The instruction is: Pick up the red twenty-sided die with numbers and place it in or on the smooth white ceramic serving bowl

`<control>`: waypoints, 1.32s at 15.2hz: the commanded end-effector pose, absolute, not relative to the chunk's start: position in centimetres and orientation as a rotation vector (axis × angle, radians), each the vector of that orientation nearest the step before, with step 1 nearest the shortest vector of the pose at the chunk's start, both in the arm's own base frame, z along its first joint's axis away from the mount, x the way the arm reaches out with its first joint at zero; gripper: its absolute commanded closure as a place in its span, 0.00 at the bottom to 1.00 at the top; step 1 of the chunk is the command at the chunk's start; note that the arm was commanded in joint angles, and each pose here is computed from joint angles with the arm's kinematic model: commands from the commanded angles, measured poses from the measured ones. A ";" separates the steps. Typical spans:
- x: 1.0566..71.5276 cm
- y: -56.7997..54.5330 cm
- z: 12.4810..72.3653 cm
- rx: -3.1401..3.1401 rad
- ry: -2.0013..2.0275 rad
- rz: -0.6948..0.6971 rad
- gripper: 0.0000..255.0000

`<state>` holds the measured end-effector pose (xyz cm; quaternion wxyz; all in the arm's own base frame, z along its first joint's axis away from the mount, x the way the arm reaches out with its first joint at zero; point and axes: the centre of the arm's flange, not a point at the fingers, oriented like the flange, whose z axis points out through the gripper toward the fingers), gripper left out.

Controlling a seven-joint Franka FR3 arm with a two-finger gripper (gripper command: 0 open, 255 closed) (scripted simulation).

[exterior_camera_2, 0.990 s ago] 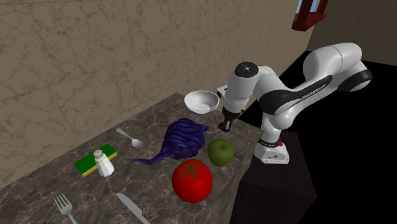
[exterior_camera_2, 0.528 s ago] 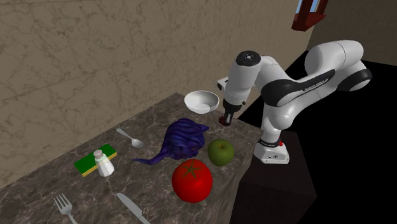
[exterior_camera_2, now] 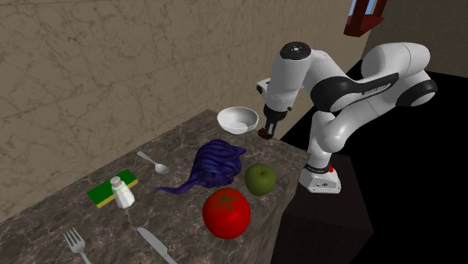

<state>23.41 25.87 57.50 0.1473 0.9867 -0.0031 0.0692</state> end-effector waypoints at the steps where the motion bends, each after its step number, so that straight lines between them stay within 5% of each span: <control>1: 23.4 25.9 58.6 2.839 -0.009 0.199 1.00; 13: 27.8 20.9 61.3 2.840 -0.011 0.198 1.00; 14: 27.8 20.9 61.3 2.840 -0.011 0.198 0.00; 20: 35.9 18.3 58.7 2.990 -0.029 0.116 0.00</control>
